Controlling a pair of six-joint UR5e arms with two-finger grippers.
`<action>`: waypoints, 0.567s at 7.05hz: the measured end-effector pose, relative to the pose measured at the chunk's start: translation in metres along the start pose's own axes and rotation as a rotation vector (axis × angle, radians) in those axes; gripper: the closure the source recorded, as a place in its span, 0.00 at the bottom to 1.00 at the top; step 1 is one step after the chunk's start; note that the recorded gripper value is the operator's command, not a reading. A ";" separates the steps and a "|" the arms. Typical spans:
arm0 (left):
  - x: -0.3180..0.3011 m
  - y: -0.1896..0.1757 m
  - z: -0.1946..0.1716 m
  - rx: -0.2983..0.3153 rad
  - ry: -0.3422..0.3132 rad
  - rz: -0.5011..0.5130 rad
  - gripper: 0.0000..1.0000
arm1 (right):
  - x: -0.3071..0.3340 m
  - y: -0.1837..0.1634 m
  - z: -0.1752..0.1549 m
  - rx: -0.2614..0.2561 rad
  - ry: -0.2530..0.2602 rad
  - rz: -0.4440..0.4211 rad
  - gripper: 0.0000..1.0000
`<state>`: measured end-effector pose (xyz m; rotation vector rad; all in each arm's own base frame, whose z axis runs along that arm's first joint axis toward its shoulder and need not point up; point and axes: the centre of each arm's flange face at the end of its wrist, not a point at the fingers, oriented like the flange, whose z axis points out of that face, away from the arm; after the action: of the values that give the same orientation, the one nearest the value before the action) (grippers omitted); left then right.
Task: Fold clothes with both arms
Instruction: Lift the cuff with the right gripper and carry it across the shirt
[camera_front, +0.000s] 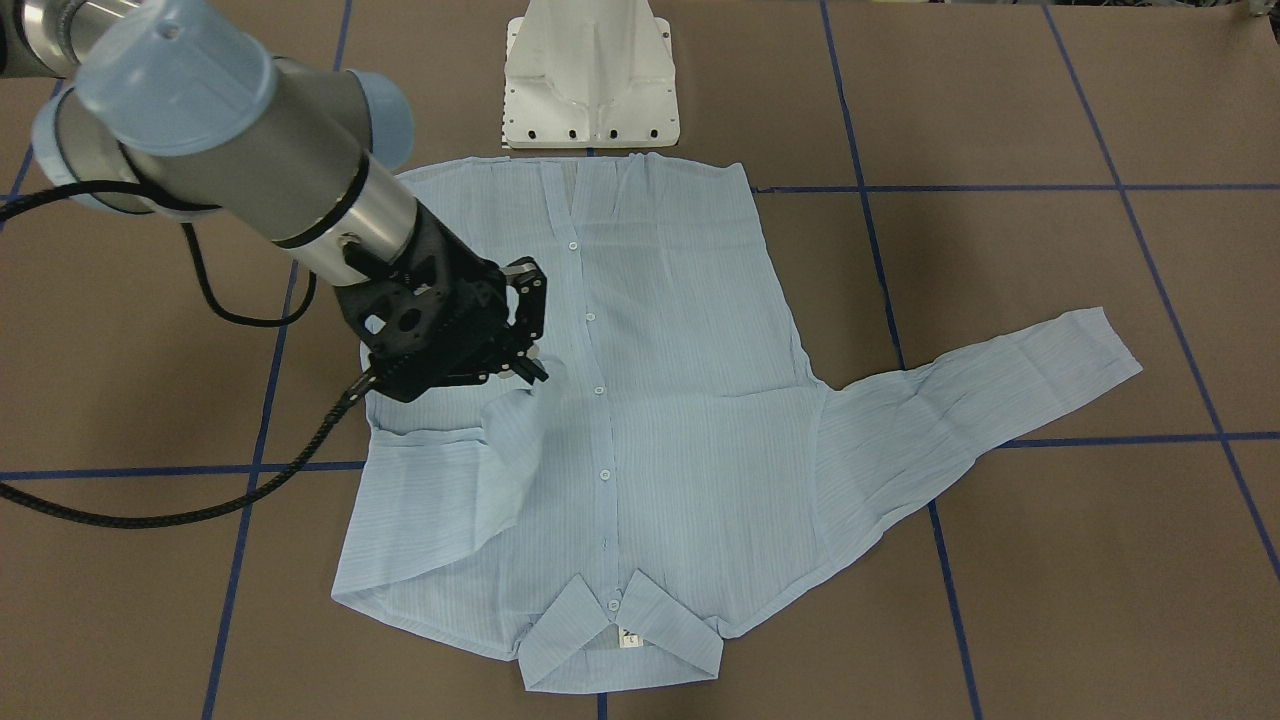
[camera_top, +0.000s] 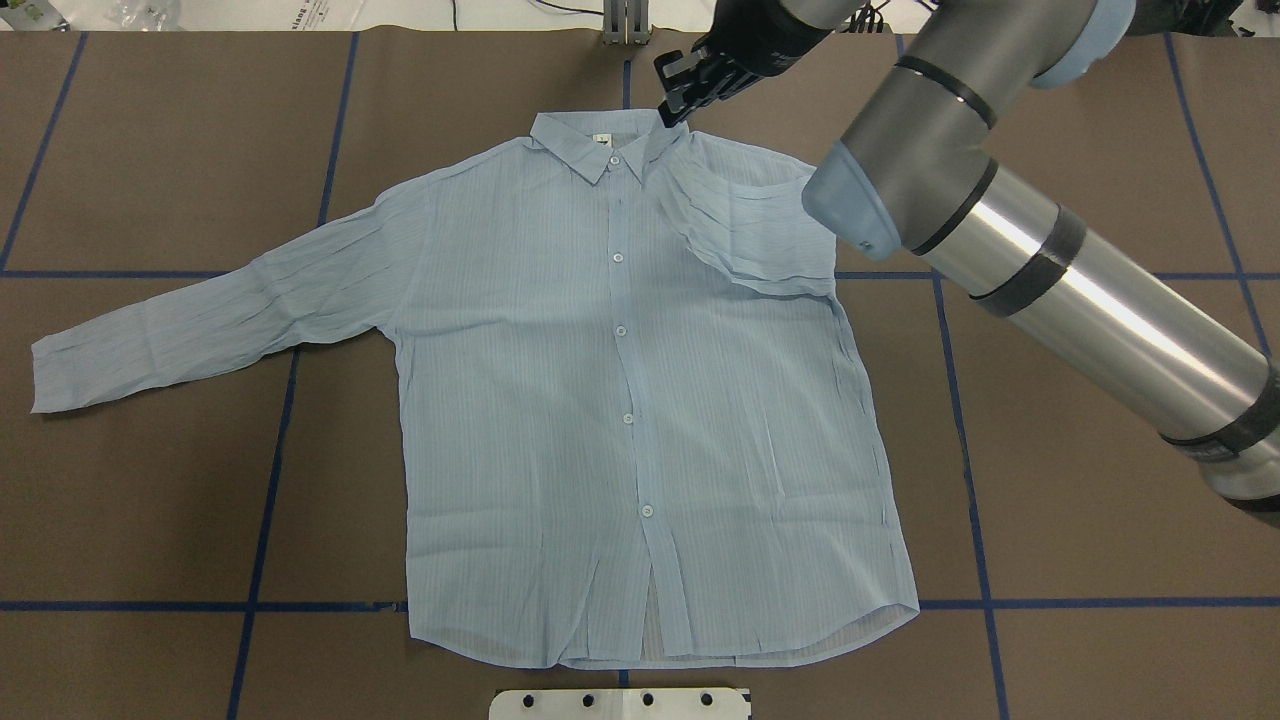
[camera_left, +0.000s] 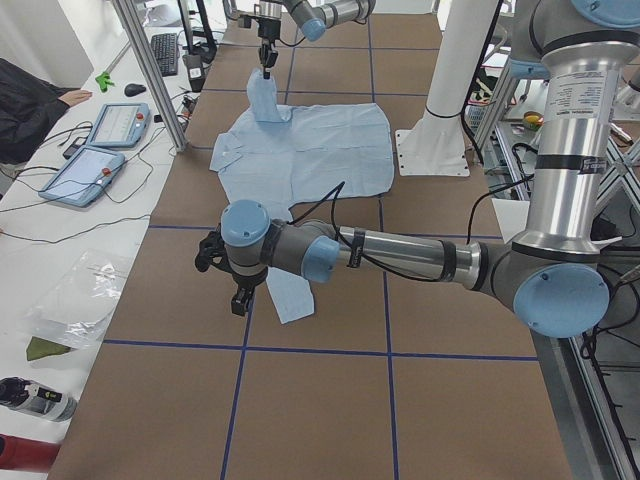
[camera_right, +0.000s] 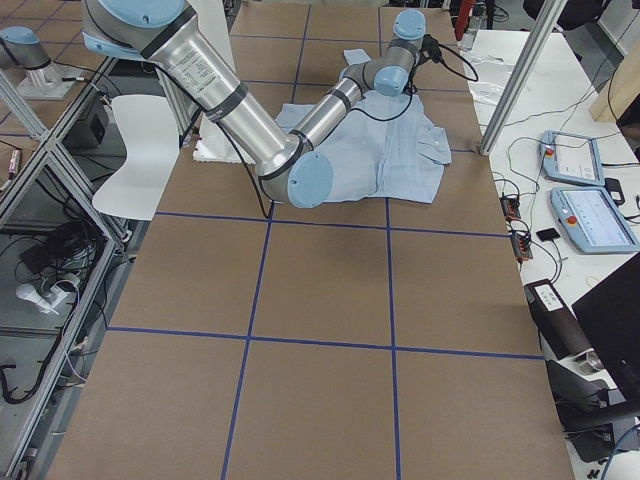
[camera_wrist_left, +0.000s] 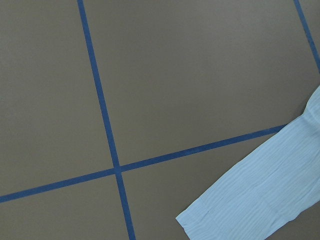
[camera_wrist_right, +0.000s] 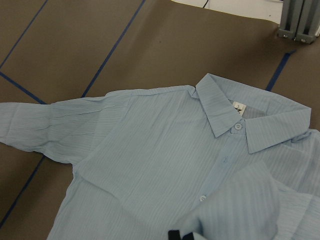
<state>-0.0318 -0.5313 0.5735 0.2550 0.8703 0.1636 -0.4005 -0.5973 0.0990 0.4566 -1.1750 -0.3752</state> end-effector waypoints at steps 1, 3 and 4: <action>0.000 0.001 0.000 -0.001 0.000 -0.003 0.00 | -0.022 -0.005 0.025 -0.004 0.009 -0.010 1.00; -0.003 0.002 0.002 -0.004 0.000 -0.009 0.00 | -0.039 -0.007 0.077 -0.015 0.024 -0.026 1.00; -0.008 0.003 0.007 -0.005 0.000 -0.010 0.00 | -0.048 -0.009 0.109 -0.028 0.049 -0.025 1.00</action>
<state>-0.0318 -0.5312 0.5846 0.2455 0.8713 0.1564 -0.5194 -0.5961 0.0903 0.4542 -1.1162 -0.3999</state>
